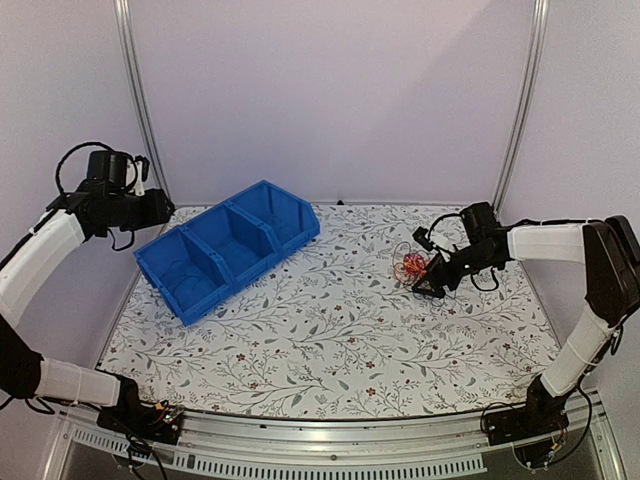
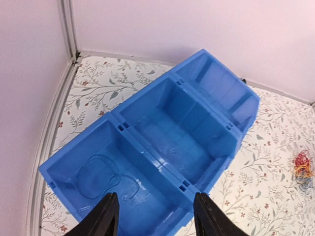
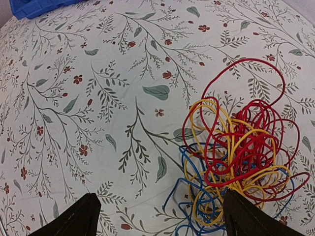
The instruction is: Untangle the cables
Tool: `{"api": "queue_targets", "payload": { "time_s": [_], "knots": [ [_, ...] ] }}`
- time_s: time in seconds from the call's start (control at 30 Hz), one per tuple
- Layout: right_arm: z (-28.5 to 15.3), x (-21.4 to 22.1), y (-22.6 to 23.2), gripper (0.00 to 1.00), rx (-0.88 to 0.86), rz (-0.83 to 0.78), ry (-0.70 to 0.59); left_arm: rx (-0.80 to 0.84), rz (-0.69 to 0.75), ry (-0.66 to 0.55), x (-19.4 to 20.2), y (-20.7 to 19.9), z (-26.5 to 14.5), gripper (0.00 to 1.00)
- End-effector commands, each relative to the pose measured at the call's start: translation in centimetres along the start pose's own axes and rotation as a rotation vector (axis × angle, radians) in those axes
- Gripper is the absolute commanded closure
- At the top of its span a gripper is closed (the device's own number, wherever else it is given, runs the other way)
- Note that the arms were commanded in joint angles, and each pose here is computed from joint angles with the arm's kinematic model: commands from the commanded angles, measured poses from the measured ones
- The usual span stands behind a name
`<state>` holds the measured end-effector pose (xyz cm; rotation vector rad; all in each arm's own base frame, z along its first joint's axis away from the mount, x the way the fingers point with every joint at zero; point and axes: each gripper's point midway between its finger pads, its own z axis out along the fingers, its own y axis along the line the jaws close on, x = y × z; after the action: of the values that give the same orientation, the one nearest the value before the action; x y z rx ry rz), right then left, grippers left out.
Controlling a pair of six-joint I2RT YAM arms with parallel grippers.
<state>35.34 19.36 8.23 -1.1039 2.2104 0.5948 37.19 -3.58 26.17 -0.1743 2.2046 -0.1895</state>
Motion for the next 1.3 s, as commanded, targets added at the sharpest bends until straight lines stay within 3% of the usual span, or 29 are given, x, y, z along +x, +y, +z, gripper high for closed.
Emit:
{"api": "queue_targets", "payload": {
  "time_s": [0.0,0.1,0.2,0.43,0.7,0.9,1.17,1.27],
  "knots": [
    [-4.2,-4.1,-3.3,0.12,0.144,0.028,-0.124,0.241,0.055,-0.099,-0.8,-5.8,-2.7,0.50],
    [-8.3,-6.0,-6.8,0.19,0.199,0.114,-0.207,0.311,0.071,-0.175,-1.1,-8.5,-4.8,0.52],
    [-8.8,-5.9,-9.6,0.25,0.264,0.133,-0.153,0.424,0.121,-0.210,-0.1,-12.1,-6.3,0.51],
    [-6.5,-4.3,-10.2,0.35,0.205,0.189,-0.072,0.654,0.252,-0.092,6.7,-20.5,-6.3,0.52],
    [-4.6,-0.1,-11.3,0.60,0.232,0.212,0.053,0.835,0.386,0.017,14.1,-28.8,-5.0,0.55],
    [-2.8,3.3,-12.1,0.60,0.237,0.180,0.156,0.896,0.406,0.057,15.5,-31.5,-4.2,0.55],
    [-0.8,4.5,-13.1,0.42,0.221,0.123,0.189,0.922,0.427,0.060,16.0,-31.6,-4.3,0.54],
    [0.2,5.0,-14.0,0.40,0.220,0.144,0.210,0.907,0.432,0.060,16.2,-31.4,-4.1,0.54]
  ]
}}
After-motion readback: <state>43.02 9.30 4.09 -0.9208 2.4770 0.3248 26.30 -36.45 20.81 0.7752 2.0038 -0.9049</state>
